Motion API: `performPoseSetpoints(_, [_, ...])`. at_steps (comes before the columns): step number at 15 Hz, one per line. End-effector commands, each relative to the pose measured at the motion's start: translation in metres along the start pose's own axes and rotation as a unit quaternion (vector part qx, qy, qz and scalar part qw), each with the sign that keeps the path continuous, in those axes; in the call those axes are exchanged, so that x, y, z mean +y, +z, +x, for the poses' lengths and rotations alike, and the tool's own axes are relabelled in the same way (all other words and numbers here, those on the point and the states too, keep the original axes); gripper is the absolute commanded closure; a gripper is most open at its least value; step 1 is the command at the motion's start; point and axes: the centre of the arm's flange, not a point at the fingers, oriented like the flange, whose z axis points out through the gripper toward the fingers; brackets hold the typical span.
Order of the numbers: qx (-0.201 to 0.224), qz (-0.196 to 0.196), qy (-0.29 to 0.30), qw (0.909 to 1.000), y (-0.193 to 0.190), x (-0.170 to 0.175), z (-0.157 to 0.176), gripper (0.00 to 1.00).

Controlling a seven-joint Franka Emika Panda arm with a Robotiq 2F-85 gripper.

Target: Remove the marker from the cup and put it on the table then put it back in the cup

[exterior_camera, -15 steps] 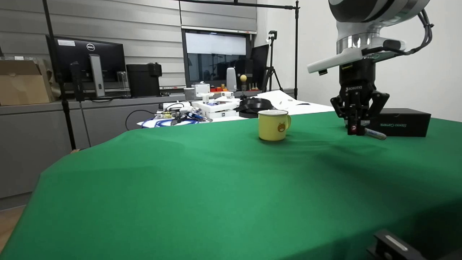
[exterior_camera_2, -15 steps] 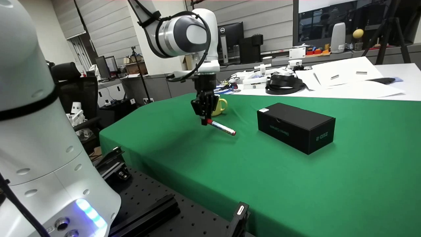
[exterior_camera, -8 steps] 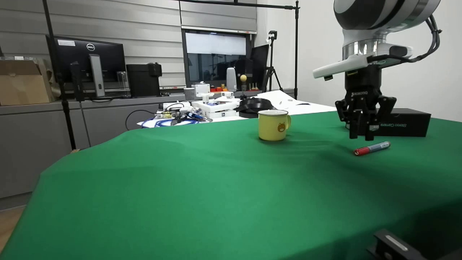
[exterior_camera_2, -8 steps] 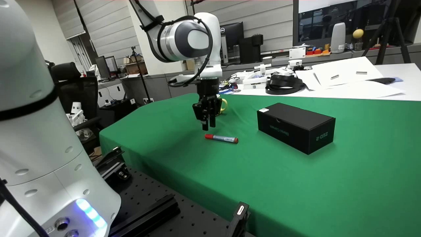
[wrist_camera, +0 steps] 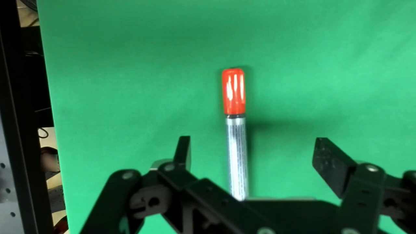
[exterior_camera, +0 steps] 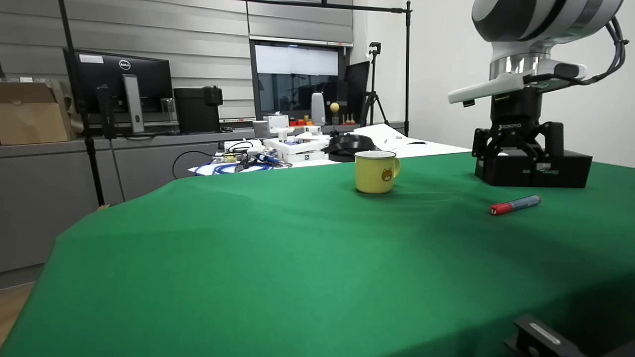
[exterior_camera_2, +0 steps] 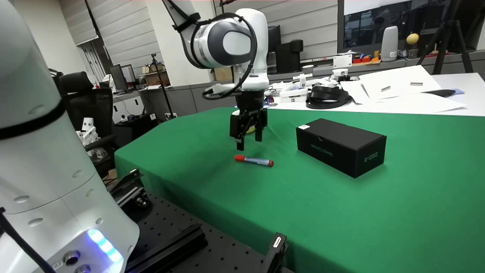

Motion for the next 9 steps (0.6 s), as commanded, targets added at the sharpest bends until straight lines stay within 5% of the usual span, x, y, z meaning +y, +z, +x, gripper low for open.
performPoseSetpoints(1, [-0.012,0.005,-0.002,0.9999,-0.004,-0.002,0.019,0.00])
performPoseSetpoints(9, [0.030,-0.008,-0.048,0.9984,-0.003,0.017,0.034,0.00])
